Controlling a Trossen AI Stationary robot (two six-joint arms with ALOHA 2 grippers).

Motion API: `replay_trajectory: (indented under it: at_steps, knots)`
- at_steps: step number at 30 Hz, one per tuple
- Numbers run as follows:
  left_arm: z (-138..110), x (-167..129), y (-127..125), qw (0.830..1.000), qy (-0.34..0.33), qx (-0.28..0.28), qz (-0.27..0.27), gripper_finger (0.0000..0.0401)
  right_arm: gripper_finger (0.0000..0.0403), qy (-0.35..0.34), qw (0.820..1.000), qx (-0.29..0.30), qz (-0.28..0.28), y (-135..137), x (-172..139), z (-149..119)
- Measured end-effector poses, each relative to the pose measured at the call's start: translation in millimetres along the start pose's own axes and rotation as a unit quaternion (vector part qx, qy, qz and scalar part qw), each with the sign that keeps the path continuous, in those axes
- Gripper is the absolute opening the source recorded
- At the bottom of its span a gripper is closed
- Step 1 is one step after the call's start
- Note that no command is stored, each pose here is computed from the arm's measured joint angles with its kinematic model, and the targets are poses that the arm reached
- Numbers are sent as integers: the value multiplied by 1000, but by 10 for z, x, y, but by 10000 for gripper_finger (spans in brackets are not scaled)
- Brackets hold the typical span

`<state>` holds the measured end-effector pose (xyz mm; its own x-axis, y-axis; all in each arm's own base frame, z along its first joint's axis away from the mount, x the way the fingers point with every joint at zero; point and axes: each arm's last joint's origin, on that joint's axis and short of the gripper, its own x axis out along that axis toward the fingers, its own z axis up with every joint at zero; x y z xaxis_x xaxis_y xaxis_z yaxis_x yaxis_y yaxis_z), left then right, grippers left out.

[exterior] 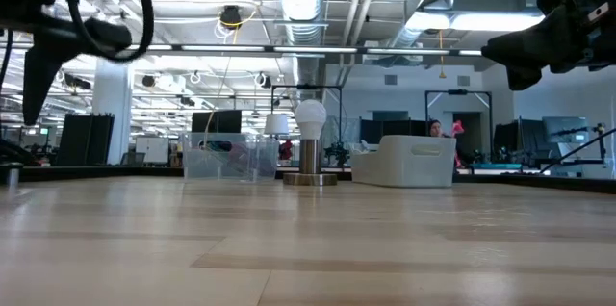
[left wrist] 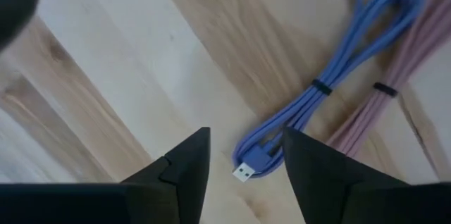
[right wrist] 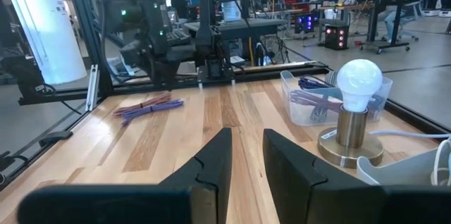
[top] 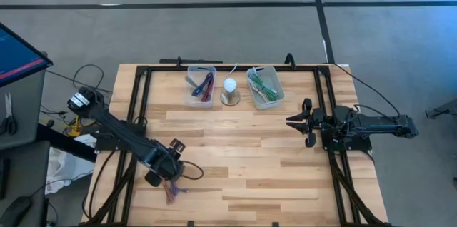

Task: Pick & Place USB Port
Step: Put the purple charger cable into the gray bin

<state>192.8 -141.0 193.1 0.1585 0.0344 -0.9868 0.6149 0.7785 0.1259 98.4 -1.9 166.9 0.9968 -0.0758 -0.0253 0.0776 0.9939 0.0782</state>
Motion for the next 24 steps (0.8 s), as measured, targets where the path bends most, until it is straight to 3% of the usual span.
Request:
replay_trajectory:
  at_steps: [6,11,19,24]
  knots:
    - [38,132,-29,1000,28,-7,-5,177,75,0,1000,0,0,0,0,0]
    - [52,136,-127,999,24,15,-42,165,75,0,1000,0,0,0,0,0]
    - [43,278,-274,998,-21,35,-43,154,75,0,1000,0,1,1,0,0]
    - [-37,375,-274,999,-11,34,-35,153,75,0,1000,8,0,0,0,0]
